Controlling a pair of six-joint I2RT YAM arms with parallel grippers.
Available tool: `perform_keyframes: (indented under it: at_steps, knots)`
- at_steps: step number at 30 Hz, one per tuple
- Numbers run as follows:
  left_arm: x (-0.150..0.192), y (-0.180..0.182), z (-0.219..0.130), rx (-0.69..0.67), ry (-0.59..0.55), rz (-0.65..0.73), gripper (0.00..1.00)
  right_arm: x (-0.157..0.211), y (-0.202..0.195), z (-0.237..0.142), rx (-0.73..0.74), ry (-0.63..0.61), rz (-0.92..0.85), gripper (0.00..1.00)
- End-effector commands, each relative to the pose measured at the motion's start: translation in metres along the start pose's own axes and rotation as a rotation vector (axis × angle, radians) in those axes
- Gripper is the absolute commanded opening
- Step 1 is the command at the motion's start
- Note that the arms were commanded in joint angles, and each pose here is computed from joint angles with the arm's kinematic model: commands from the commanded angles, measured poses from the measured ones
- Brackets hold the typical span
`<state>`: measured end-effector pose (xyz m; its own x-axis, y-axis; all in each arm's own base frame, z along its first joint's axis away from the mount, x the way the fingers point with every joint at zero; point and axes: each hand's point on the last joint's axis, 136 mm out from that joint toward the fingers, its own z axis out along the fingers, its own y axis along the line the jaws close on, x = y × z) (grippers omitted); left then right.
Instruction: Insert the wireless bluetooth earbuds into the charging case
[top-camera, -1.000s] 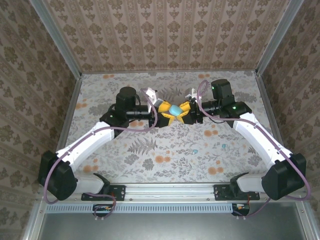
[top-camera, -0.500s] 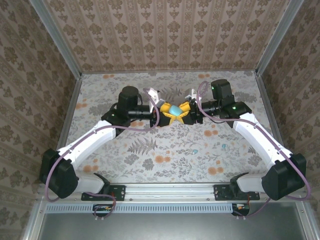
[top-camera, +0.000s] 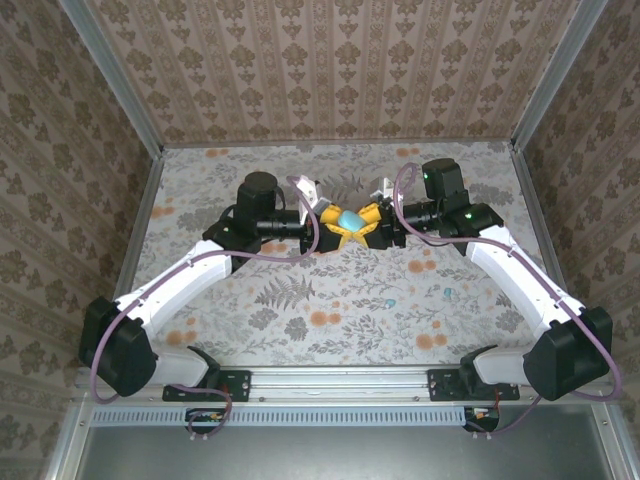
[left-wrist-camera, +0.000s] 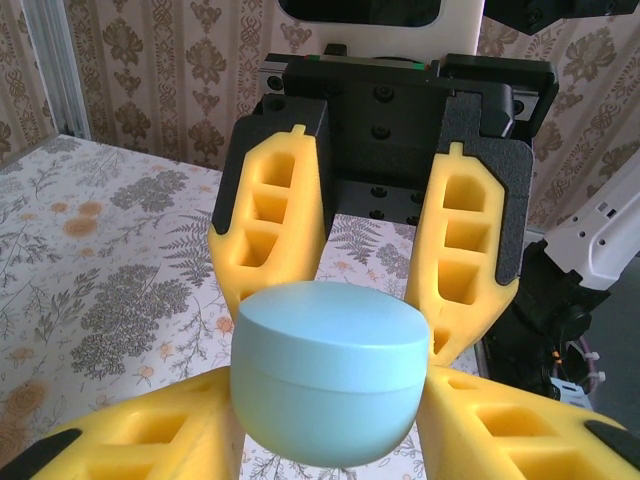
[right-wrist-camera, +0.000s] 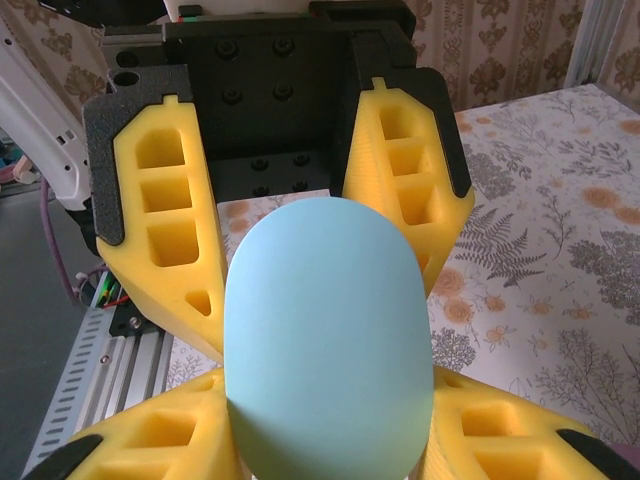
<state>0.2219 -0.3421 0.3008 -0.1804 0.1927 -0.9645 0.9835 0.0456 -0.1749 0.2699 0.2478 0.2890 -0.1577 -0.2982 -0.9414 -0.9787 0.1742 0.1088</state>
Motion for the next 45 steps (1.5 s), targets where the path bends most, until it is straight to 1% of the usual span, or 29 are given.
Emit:
perform_keyframes:
  at_steps: [1,13,19,21,25,31,34,38,45]
  knots:
    - [-0.014,-0.008,0.003,0.036,-0.017,0.044,0.47,-0.007,0.008,-0.002,-0.016,-0.007,-0.039,0.30]
    - [-0.014,-0.009,0.004,0.036,-0.022,0.048,0.49,-0.003,0.005,-0.001,-0.004,0.006,-0.045,0.30]
    - [-0.014,-0.009,0.004,0.045,-0.018,0.045,0.46,-0.001,0.004,-0.001,-0.002,0.016,-0.046,0.30]
    - [-0.014,-0.009,0.004,0.043,-0.016,0.046,0.42,0.000,0.004,-0.001,-0.002,0.022,-0.042,0.30]
    - [-0.014,-0.008,0.004,0.033,-0.014,0.048,0.37,0.003,0.002,0.000,0.010,0.039,-0.040,0.31]
    - [-0.014,-0.006,0.003,0.019,-0.019,0.051,0.33,0.004,0.000,0.000,0.022,0.047,-0.036,0.35]
    - [-0.016,-0.004,0.001,0.001,-0.029,0.057,0.33,0.004,-0.002,-0.001,0.038,0.051,-0.037,0.40]
    - [-0.017,-0.002,-0.002,-0.026,-0.043,0.063,0.32,0.005,-0.003,-0.002,0.051,0.055,-0.039,0.41]
    - [-0.017,-0.002,-0.004,-0.035,-0.047,0.064,0.31,0.007,-0.004,-0.007,0.080,0.058,-0.053,0.44]
